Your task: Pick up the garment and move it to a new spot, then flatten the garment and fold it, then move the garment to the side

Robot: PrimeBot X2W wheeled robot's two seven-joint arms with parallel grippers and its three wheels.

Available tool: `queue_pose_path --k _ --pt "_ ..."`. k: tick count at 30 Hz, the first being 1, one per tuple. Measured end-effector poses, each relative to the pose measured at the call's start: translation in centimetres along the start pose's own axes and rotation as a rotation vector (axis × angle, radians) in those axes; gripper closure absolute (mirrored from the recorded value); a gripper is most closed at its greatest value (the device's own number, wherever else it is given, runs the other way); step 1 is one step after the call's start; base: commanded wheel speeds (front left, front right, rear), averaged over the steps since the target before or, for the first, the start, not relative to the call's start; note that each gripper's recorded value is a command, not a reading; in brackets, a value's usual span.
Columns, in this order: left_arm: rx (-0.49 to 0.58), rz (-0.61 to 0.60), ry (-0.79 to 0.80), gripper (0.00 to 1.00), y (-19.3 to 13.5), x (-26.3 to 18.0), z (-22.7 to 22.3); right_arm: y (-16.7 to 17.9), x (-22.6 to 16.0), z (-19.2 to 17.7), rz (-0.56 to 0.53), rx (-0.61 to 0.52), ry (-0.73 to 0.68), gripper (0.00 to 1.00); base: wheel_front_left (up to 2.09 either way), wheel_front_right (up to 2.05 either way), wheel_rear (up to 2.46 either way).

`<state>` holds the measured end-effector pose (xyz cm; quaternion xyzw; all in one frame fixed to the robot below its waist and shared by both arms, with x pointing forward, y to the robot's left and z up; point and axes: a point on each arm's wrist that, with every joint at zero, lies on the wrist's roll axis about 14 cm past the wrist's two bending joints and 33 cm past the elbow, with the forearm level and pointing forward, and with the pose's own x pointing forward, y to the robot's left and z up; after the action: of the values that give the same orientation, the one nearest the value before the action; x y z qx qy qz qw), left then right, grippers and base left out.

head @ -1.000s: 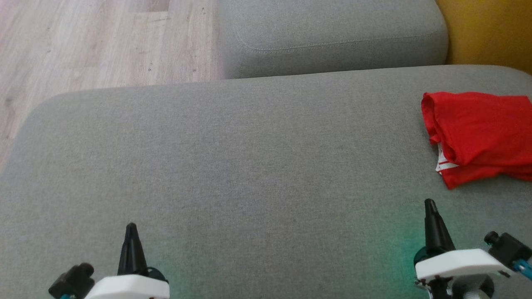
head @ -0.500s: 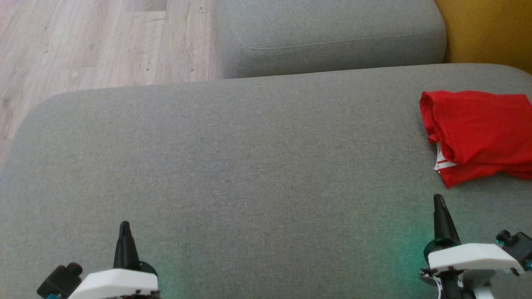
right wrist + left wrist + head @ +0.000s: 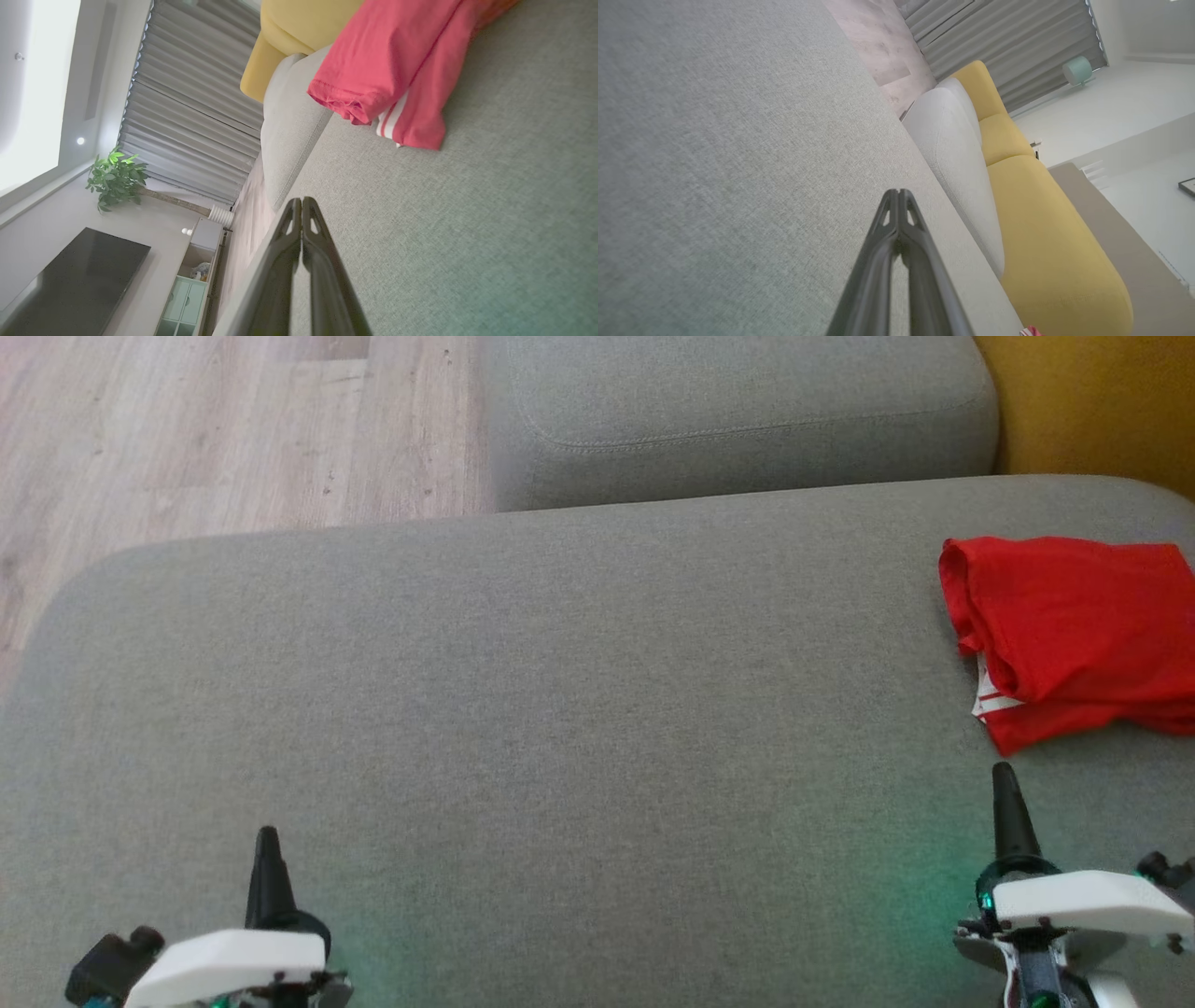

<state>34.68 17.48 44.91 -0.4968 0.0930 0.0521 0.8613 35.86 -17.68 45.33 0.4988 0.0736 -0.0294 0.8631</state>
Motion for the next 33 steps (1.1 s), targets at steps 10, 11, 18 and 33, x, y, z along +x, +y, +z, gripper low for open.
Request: queue_pose_path --k 10,11,18,33 --pt "-0.119 -0.02 0.007 1.0 -0.4 0.5 0.3 0.2 0.4 0.8 0.005 0.121 -0.013 1.0 0.0 0.0 0.0" --pt "-0.132 -0.022 0.006 1.0 -0.4 0.5 0.4 0.2 0.4 0.8 0.004 0.132 -0.012 1.0 0.0 0.0 0.0" --pt "-0.215 -0.041 0.004 1.0 -0.9 1.0 0.9 0.0 0.3 1.4 -0.001 0.217 -0.026 1.0 0.0 0.0 0.0" --pt "-0.404 -0.079 0.004 1.0 -1.5 1.5 1.7 0.3 0.7 2.7 0.022 0.408 -0.05 1.0 0.0 0.0 0.0"
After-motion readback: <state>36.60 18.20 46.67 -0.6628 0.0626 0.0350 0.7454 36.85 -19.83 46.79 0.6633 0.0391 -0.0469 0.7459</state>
